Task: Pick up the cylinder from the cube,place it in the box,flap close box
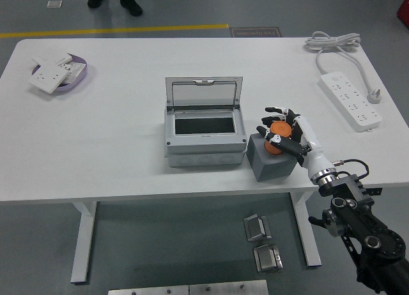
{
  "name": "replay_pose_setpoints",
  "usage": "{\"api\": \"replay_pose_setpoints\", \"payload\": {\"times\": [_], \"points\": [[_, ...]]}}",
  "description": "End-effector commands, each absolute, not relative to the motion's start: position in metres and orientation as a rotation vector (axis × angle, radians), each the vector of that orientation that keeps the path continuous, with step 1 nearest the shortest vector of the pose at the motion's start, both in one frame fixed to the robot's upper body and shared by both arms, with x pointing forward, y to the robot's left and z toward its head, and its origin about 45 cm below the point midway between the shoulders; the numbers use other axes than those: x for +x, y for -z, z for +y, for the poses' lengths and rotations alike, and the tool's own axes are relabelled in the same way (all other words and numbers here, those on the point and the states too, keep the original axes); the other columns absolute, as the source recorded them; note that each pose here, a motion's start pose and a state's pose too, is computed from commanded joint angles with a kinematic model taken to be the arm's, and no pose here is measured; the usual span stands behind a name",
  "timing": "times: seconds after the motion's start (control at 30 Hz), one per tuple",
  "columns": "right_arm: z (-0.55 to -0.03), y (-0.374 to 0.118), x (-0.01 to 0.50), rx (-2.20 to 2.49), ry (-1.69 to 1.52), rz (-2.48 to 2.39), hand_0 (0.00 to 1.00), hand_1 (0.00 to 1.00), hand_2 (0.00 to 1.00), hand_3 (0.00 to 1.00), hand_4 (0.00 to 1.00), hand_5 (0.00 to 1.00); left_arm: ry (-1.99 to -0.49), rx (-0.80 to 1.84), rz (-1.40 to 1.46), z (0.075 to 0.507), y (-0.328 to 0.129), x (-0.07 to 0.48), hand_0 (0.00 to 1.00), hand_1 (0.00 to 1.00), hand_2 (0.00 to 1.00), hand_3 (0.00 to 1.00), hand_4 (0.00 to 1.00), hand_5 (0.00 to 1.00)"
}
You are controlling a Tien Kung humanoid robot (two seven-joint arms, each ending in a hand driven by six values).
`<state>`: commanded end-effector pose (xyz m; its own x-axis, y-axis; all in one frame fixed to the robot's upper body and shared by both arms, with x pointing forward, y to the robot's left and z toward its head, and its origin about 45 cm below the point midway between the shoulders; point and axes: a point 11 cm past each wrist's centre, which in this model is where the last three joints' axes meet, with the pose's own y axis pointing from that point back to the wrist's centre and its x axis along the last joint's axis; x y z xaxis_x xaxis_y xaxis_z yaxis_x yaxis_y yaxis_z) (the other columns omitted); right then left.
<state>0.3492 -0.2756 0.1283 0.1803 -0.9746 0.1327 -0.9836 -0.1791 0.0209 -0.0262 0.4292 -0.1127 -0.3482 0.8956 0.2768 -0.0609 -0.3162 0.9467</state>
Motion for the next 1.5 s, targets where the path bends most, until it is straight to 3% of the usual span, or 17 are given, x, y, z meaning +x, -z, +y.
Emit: {"api": "replay_pose_setpoints", "payload": {"times": [0.57,0.6,0.77,0.8,0.97,1.0,1.17,1.2,1.5], "points": [[-0.2680,-0.1218,0.3464,2.342,-0.083,-1.962,0.676,0.627,0.564,0.672,0.839,0.184,-1.752,1.149,1.193,0.4303,0.1123,-0.0236,0.604,0.641,0.630,0.652,0.701,0.187],[-0.2673,-0.1216,0.3464,2.342,-0.080,-1.964,0.674,0.608,0.542,0.627,0.591,0.081,-1.752,1.149,1.193,0.4303,0.1123,-0.0236,0.603,0.642,0.630,0.652,0.703,0.182],[-0.2667,-0.1215,0.3460,2.339,-0.073,-1.977,0.674,0.608,0.542,0.627,0.591,0.081,-1.752,1.148,1.193,0.4302,0.1123,-0.0233,0.603,0.642,0.630,0.652,0.703,0.182],[-0.2668,-0.1214,0.3460,2.337,-0.072,-1.980,0.626,0.565,0.510,0.527,0.310,0.002,-1.752,1.147,1.192,0.4303,0.1123,-0.0231,0.600,0.641,0.630,0.650,0.705,0.182],[-0.2677,-0.1211,0.3459,2.331,-0.066,-1.993,0.626,0.565,0.510,0.527,0.310,0.002,-1.754,1.147,1.188,0.4314,0.1119,-0.0222,0.600,0.641,0.630,0.650,0.705,0.182],[-0.2676,-0.1212,0.3459,2.330,-0.066,-1.994,0.550,0.536,0.484,0.468,0.244,0.002,-1.755,1.146,1.188,0.4317,0.1118,-0.0221,0.601,0.641,0.628,0.646,0.705,0.186],[-0.2669,-0.1220,0.3466,2.329,-0.067,-1.998,0.550,0.536,0.484,0.468,0.244,0.002,-1.757,1.145,1.185,0.4323,0.1116,-0.0217,0.601,0.641,0.628,0.646,0.705,0.186],[-0.2669,-0.1222,0.3468,2.329,-0.068,-1.999,0.516,0.516,0.471,0.440,0.152,0.002,-1.757,1.145,1.185,0.4323,0.1116,-0.0216,0.599,0.641,0.629,0.644,0.709,0.188],[-0.2692,-0.1296,0.3515,2.329,-0.097,-2.013,0.490,0.504,0.461,0.421,0.109,0.002,-1.759,1.148,1.182,0.4328,0.1114,-0.0220,0.597,0.639,0.631,0.643,0.718,0.202]]}}
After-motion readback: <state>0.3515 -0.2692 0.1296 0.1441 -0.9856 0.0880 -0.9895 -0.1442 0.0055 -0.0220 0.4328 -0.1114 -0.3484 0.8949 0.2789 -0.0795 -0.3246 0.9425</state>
